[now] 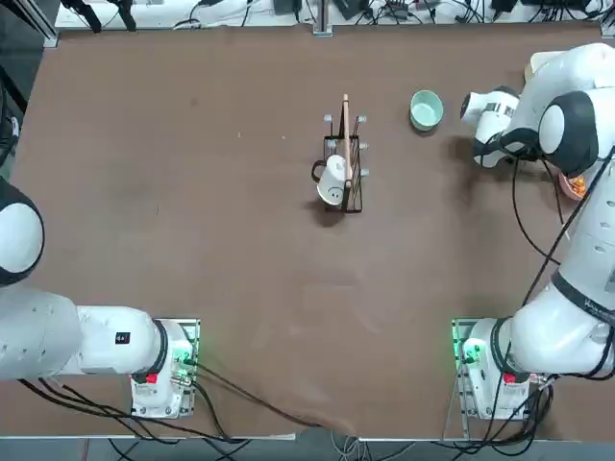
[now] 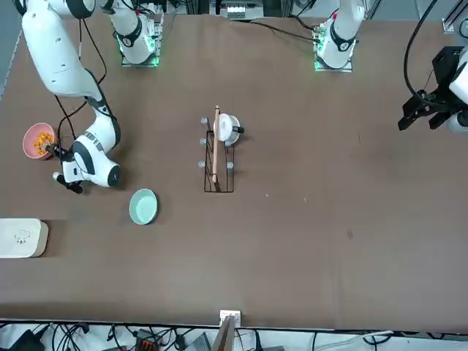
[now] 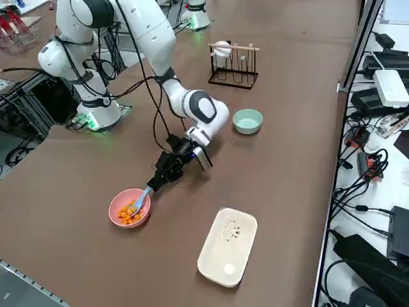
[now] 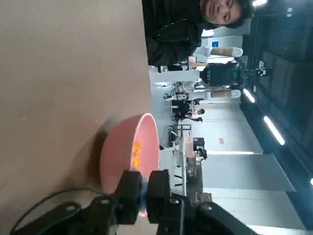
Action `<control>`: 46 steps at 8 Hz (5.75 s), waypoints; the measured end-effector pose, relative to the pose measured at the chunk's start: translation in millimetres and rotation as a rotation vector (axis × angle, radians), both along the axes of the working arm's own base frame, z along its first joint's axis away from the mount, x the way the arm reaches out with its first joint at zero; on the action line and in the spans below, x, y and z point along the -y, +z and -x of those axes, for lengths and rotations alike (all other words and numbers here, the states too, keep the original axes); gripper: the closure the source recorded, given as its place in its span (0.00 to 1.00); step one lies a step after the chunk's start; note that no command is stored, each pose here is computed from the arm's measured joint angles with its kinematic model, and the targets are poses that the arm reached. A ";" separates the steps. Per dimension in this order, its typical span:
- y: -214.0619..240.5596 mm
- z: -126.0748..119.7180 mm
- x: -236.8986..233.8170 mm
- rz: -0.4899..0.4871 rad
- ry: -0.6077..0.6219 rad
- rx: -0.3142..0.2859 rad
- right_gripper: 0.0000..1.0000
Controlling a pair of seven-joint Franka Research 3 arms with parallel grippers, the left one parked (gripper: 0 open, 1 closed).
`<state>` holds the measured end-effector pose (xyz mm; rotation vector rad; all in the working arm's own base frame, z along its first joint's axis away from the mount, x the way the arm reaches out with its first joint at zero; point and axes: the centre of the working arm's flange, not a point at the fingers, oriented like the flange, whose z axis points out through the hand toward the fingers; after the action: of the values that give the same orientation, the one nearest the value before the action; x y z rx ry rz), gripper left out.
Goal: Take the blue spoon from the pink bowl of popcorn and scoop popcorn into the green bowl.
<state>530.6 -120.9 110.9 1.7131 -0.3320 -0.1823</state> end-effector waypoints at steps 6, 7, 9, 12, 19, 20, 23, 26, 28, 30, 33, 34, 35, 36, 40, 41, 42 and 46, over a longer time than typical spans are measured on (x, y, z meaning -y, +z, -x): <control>0.4 3.3 -7.9 0.081 -0.008 -0.059 0.89; 6.3 -0.8 -13.0 0.102 -0.005 -0.076 0.89; 28.1 -24.1 -37.5 0.133 0.021 -0.098 0.89; 65.1 -56.0 -80.3 0.155 0.051 -0.166 0.89; 187.7 -109.9 -262.0 -0.090 0.112 -0.183 0.89; 194.2 -107.2 -288.5 -0.106 0.146 -0.168 0.89; 201.3 -96.4 -380.1 -0.130 0.279 -0.124 0.89; 177.7 -94.1 -440.9 -0.154 0.397 -0.098 0.89; 168.3 -100.4 -449.0 -0.176 0.437 -0.083 0.89; 169.5 -104.2 -457.7 -0.207 0.478 -0.063 0.89; 168.7 -97.9 -484.0 -0.293 0.525 -0.038 0.89; 166.8 -97.1 -487.5 -0.356 0.508 -0.027 0.89; 164.4 -97.0 -488.0 -0.421 0.477 -0.017 0.89; 162.6 -99.6 -483.4 -0.499 0.431 -0.012 0.89; 205.5 -133.2 -428.3 -0.814 0.284 -0.013 0.89; 218.0 -137.9 -419.1 -0.852 0.278 -0.007 0.89; 227.0 -140.5 -413.5 -0.868 0.278 -0.004 0.89; 240.9 -141.3 -385.4 -0.787 0.220 -0.013 0.89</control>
<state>671.9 264.5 351.8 2.5070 -0.0500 -0.1726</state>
